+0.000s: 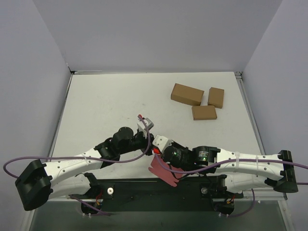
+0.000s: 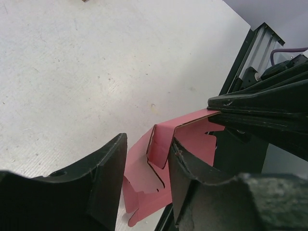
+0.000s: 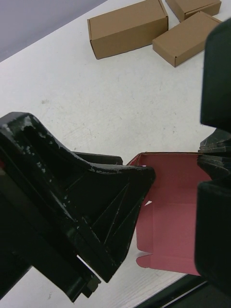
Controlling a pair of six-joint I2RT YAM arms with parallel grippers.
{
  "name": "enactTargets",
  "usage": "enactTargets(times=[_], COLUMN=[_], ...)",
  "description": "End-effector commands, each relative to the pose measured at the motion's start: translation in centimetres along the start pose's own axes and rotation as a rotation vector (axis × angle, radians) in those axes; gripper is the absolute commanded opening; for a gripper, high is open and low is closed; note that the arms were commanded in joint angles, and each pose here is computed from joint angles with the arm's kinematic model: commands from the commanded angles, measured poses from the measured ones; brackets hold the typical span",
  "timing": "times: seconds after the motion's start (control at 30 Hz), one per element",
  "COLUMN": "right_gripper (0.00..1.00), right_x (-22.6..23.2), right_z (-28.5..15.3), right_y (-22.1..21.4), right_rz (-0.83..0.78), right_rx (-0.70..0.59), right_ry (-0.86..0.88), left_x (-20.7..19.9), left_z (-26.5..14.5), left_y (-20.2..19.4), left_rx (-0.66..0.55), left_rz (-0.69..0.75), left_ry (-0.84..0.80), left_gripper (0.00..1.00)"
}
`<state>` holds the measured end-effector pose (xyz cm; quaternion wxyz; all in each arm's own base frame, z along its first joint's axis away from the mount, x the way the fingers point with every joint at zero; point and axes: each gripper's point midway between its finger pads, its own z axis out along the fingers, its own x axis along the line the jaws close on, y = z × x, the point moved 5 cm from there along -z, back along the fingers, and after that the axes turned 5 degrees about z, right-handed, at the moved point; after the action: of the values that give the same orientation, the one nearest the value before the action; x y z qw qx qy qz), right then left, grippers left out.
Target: Fold the paper box
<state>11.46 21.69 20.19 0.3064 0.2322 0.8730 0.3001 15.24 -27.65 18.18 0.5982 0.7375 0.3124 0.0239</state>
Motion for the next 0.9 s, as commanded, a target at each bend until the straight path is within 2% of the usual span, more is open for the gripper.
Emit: enactTargets(times=[0.0,0.03,0.17,0.33,0.37,0.4,0.43,0.57,0.6,0.7,0.8,0.87], right_gripper=[0.00,0.00,0.00,0.15,0.18,0.25,0.28,0.45,0.53,0.64,0.69,0.70], right_x=[-0.1,-0.1,0.0,-0.3,-0.5,-0.6,-0.9,-1.9,-2.0,-3.3,-4.1,-4.2], right_z=[-0.2,-0.2,0.0,0.2,0.1,0.1,0.3,0.1,0.1,-0.1,-0.3,-0.6], right_y=[0.2,0.2,0.1,0.1,0.2,0.1,0.0,-0.4,-0.8,-1.3,-1.5,-1.1], right_rz=[-0.003,0.004,0.005,0.047,0.074,0.092,0.113,0.220,0.250,0.352,0.513,0.676], right_rx=[-0.008,-0.009,-0.002,-0.013,-0.022,-0.026,-0.024,-0.045,-0.041,-0.056,-0.080,-0.115], right_ry=[-0.015,-0.017,-0.026,-0.055,-0.066,-0.070,-0.080,-0.101,-0.104,-0.140,-0.169,-0.185], left_x=[-0.2,-0.3,-0.2,0.3,0.5,0.7,0.9,2.6,2.9,4.2,5.4,5.8], left_z=[0.5,0.5,0.8,1.1,1.1,1.0,1.0,0.4,0.2,-0.6,-1.5,-1.7], left_y=[0.7,0.6,0.1,-0.7,-0.9,-1.2,-1.3,-1.8,-1.9,-2.3,-2.8,-3.1], left_rx=[-0.040,-0.036,-0.022,-0.003,-0.003,0.001,-0.001,-0.004,-0.002,0.009,0.009,0.009], left_rz=[0.050,0.061,0.091,0.119,0.120,0.121,0.117,0.116,0.116,0.115,0.109,0.104], left_ry=[-0.013,-0.015,0.000,0.047,0.062,0.076,0.094,0.222,0.247,0.353,0.458,0.494], left_gripper=[0.45,0.39,0.28,0.14,0.08,0.06,0.03,0.00,0.00,0.00,0.00,0.00])
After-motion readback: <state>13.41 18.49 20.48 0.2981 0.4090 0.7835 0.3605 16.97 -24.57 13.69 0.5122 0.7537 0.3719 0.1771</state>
